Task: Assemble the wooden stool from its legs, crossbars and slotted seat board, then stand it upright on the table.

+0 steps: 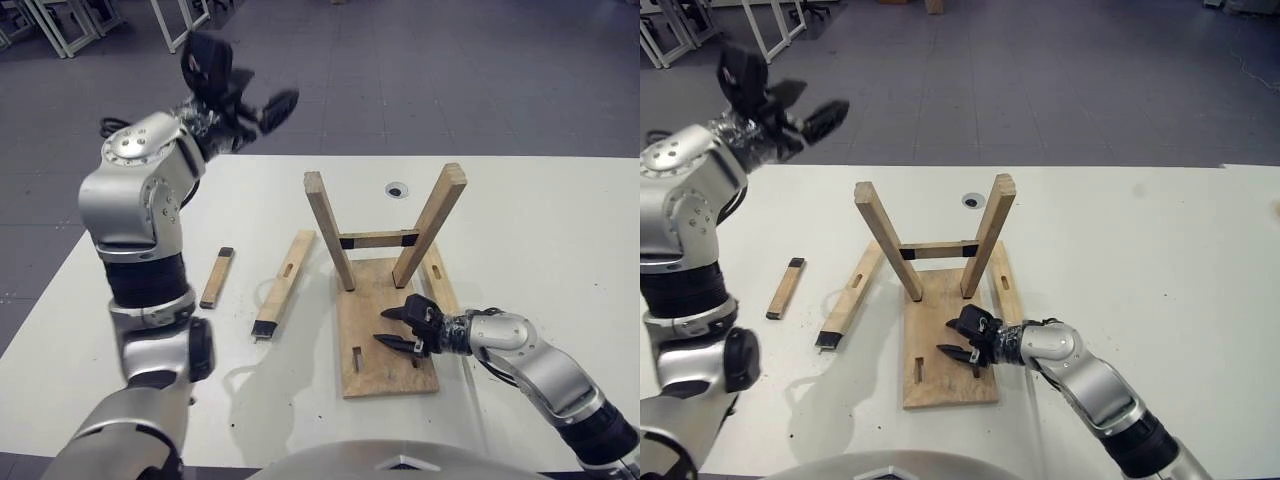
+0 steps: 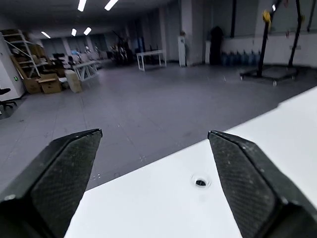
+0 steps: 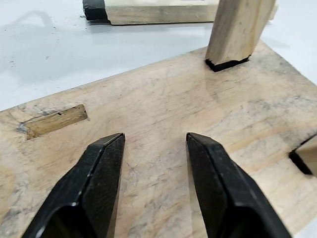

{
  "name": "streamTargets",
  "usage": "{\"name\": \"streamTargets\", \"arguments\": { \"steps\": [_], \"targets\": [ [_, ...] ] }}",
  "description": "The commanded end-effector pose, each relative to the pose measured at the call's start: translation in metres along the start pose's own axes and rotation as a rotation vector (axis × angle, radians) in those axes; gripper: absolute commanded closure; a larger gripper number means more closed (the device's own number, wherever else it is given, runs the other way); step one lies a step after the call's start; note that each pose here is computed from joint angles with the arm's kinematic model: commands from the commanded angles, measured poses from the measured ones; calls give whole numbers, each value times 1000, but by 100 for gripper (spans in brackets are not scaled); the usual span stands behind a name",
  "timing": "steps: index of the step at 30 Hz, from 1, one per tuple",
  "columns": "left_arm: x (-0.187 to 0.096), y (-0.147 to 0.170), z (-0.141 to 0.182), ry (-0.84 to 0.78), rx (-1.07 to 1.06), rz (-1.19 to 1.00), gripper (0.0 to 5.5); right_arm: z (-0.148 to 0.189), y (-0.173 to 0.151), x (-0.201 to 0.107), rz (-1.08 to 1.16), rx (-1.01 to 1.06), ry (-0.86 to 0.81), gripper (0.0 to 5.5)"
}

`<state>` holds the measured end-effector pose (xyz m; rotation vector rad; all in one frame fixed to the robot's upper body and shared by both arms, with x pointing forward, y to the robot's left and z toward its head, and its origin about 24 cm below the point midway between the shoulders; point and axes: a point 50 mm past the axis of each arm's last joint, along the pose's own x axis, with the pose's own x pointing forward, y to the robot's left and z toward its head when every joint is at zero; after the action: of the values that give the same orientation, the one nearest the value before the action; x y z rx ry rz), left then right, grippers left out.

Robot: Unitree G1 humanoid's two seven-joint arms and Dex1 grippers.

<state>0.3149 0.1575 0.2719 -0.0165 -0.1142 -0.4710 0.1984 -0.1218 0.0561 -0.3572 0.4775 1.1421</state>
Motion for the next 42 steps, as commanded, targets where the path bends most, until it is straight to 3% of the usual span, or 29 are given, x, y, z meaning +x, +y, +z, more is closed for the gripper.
{"name": "streamTargets", "arguments": {
  "steps": [1, 3, 7, 10, 12, 15, 19, 21, 23, 26, 31, 34, 37, 40, 42],
  "targets": [
    [2, -38, 9, 4, -147, -28, 179, -30, 3, -1, -45, 83, 179, 323],
    [2, -45, 0, 42, -199, -30, 214, -30, 3, 0, -49, 85, 179, 323],
    [5, -46, -17, 89, -231, 27, 220, -29, 3, 1, -55, 89, 172, 323],
    [3, -44, 41, -282, -243, 36, 220, -29, 3, 2, -58, 90, 171, 323],
    [0, -56, 47, -292, -253, -59, 220, -29, 3, 1, -62, 92, 171, 323],
    [2, -65, -2, -89, -306, -89, 220, -29, 3, 2, -62, 90, 173, 323],
    [-9, -77, -116, 254, -306, -25, 220, -27, 0, 3, -62, 79, 169, 323],
    [-15, -77, -141, 296, -286, -2, 220, -26, 0, 4, -62, 76, 164, 323],
    [-11, -78, -132, 233, -299, -26, 220, -27, 3, 5, -60, 81, 161, 323],
    [-1, -87, -93, 70, -353, -121, 220, -28, 7, 7, -56, 89, 160, 323],
    [-4, -90, 10, -335, -467, -288, 220, -28, 4, 7, -70, 97, 159, 323],
    [-18, -69, 53, -484, -440, -247, 220, -20, -5, 4, -98, 95, 131, 323],
    [-29, -29, 39, -389, -341, -17, 220, -3, -15, 0, -150, 95, 63, 323],
    [-55, 15, -21, -78, -123, 296, 220, 28, -20, -15, -231, 123, -63, 323],
    [-75, 28, -63, 111, -39, 365, 220, 42, -16, -23, -261, 175, -139, 323]
  ]
}}
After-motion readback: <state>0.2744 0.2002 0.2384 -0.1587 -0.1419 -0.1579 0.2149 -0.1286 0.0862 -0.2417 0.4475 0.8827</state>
